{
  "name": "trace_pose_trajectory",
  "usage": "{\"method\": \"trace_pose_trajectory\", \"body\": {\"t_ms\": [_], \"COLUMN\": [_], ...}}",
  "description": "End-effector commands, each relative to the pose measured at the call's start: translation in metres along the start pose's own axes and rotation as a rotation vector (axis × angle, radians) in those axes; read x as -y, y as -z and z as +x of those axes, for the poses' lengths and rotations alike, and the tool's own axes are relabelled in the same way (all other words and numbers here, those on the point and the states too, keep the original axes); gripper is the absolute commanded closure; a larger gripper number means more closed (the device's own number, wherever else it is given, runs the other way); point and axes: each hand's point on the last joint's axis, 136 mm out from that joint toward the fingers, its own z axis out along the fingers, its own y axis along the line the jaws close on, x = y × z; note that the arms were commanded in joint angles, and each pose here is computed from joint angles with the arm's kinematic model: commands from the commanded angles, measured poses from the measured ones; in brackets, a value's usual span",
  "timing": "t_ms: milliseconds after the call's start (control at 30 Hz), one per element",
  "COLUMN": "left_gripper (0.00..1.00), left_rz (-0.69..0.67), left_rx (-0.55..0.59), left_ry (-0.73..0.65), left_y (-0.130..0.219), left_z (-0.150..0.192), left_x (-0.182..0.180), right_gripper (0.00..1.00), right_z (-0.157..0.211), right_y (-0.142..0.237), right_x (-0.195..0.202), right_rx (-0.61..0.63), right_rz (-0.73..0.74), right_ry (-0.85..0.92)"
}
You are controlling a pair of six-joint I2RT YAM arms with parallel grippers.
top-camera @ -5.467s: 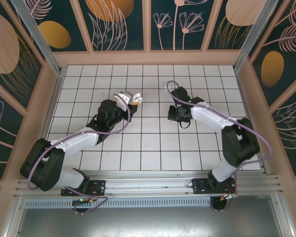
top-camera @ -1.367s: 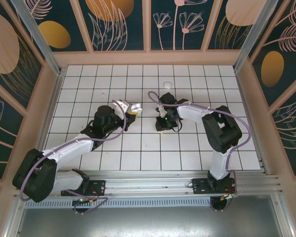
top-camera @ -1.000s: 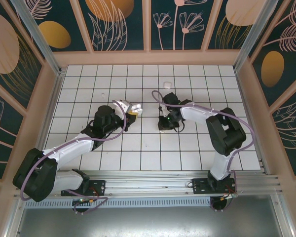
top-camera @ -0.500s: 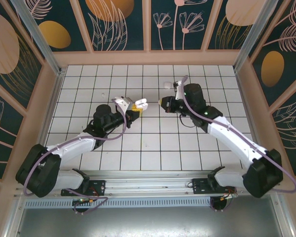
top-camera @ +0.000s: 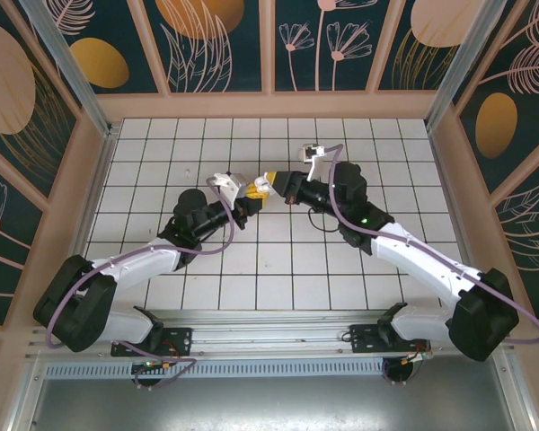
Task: Insert the wireless bluetooth earbuds into the charging case
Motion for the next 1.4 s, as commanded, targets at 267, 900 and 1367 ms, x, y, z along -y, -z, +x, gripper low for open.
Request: {"method": "trace_pose_trajectory", "body": {"t_ms": [267,900,1367], "left_gripper": [1.00,1.00,1.00], "left_rz": [0.058,0.018,0.016], "left_rx": [0.077,0.125,0.176], "left_ry": [-0.021,-0.030,-0.027], "left_y": [0.002,0.010,0.014], "left_z": [-0.027,-0.038,-0.050], "left_x": [0.014,0.011,0.012], "right_gripper": [0.92,0.93,0.90], "right_z": [0.012,0.024,0.029], "right_y": [-0.014,-0.012,-0.009], "right_x": [-0.005,0.009,0.015], "right_rx": [-0.018,0.024,0.093], "right_rz": [-0.081,-0.020,-0.012], "right_ry": [-0.043,-0.128,-0.176]}}
